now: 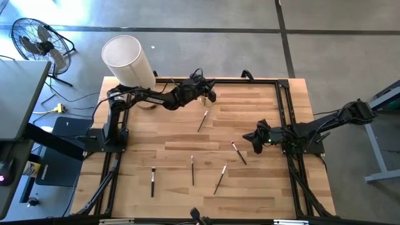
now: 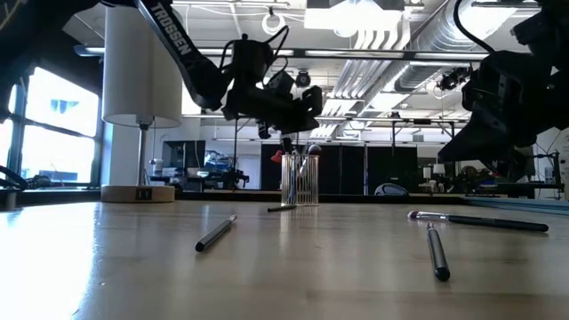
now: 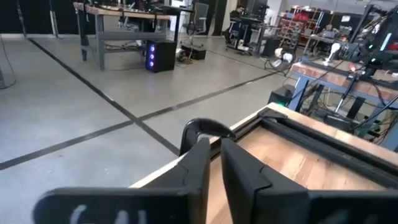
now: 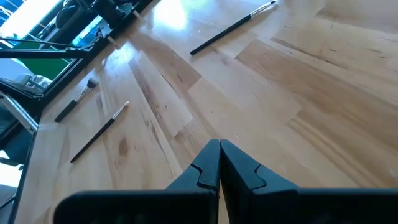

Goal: Sort items
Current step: Put the angle shadow brush into the glass

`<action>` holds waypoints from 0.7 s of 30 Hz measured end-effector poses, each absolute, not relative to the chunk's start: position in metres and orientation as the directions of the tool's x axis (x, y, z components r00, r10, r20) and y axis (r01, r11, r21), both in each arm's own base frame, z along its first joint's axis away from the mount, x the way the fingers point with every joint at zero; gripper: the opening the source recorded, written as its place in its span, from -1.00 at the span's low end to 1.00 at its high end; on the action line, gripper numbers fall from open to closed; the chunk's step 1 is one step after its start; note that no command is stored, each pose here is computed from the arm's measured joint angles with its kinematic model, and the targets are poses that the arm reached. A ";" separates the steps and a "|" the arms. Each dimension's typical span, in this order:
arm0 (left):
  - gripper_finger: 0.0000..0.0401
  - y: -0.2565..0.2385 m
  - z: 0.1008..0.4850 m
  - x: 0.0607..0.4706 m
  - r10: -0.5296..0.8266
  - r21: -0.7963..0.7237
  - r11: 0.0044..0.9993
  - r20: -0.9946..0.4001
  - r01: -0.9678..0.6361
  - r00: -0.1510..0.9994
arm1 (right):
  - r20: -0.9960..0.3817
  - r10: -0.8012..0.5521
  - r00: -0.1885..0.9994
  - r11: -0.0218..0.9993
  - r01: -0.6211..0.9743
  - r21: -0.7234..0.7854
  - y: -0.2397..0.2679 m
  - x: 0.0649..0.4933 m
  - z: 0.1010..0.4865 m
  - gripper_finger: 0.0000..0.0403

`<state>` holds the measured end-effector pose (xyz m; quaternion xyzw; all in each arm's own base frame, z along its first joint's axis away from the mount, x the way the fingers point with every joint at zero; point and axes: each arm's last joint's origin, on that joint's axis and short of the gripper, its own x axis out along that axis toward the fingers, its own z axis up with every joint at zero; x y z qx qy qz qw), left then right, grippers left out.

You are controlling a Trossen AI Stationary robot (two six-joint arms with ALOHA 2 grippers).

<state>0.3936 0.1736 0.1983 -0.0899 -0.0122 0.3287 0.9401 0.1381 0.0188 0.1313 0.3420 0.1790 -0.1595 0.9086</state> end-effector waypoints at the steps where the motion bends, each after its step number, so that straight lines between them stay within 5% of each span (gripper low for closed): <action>1: -0.75 0.174 0.199 0.394 0.620 -0.177 0.768 -0.035 -0.616 0.783 | -0.436 -0.158 0.886 0.716 0.406 0.567 0.019 0.138 0.131 -0.98; 10: -0.33 0.171 0.201 0.396 0.610 -0.157 0.779 -0.032 -0.607 0.792 | -0.435 -0.138 0.890 0.719 0.392 0.574 0.020 0.138 0.132 -0.97; 16: -0.23 0.143 0.264 0.408 0.571 0.032 0.816 0.112 -0.577 0.813 | -0.406 -0.102 0.908 0.735 0.344 0.585 0.021 0.140 0.135 -0.99; 21: -0.22 0.108 0.313 0.431 0.615 0.116 0.781 0.030 -0.613 0.788 | -0.401 -0.038 0.915 0.759 0.287 0.584 0.023 0.141 0.136 -0.97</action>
